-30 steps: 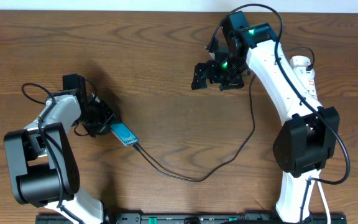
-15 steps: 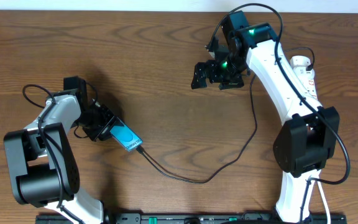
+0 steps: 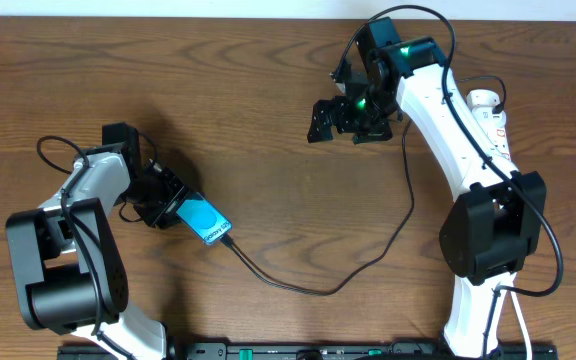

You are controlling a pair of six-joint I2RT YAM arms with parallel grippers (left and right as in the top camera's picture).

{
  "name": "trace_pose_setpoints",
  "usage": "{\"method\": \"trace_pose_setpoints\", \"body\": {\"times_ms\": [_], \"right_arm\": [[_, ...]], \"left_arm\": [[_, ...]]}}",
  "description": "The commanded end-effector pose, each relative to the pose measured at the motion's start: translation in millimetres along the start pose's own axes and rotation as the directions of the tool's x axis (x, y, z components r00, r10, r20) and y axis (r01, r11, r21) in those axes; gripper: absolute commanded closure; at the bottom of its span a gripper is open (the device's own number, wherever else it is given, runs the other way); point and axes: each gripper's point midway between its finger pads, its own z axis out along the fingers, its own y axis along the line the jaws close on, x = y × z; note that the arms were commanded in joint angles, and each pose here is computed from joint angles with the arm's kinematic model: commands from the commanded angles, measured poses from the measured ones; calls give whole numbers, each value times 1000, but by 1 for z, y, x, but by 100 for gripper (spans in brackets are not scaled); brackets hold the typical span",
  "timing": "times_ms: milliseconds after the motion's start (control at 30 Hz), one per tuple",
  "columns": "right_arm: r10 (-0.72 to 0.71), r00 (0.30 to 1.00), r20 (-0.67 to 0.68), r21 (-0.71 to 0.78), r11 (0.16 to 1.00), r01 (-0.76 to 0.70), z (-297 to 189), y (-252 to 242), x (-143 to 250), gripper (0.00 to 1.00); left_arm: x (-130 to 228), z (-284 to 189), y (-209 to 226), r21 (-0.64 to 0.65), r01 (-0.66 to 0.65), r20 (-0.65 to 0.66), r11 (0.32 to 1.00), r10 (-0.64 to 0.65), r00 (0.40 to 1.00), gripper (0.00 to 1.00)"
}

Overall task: Plug charger to phone and switch on socket
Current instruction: 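Lower the cabled phone flat onto the table with the left gripper, then move the right gripper to the power strip beside the white plug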

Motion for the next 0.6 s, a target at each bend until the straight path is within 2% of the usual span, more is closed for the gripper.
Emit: {"method": "trace_pose_setpoints", "body": {"times_ms": [0, 267, 467, 567], "right_arm": [[-34, 999, 25, -4, 999, 34, -9, 7, -2, 1], [-34, 999, 25, -4, 999, 34, -9, 7, -2, 1], [-34, 999, 25, -4, 999, 34, -9, 7, -2, 1], [-34, 999, 25, -4, 999, 34, -9, 7, -2, 1]], "left_arm": [[1, 0, 5, -29, 5, 6, 1000, -5, 1000, 39], [2, 0, 6, -32, 7, 0, 999, -7, 1000, 26], [3, 0, 7, -34, 9, -3, 999, -9, 1000, 8], [5, 0, 8, -39, 13, -9, 999, -13, 1000, 7]]}}
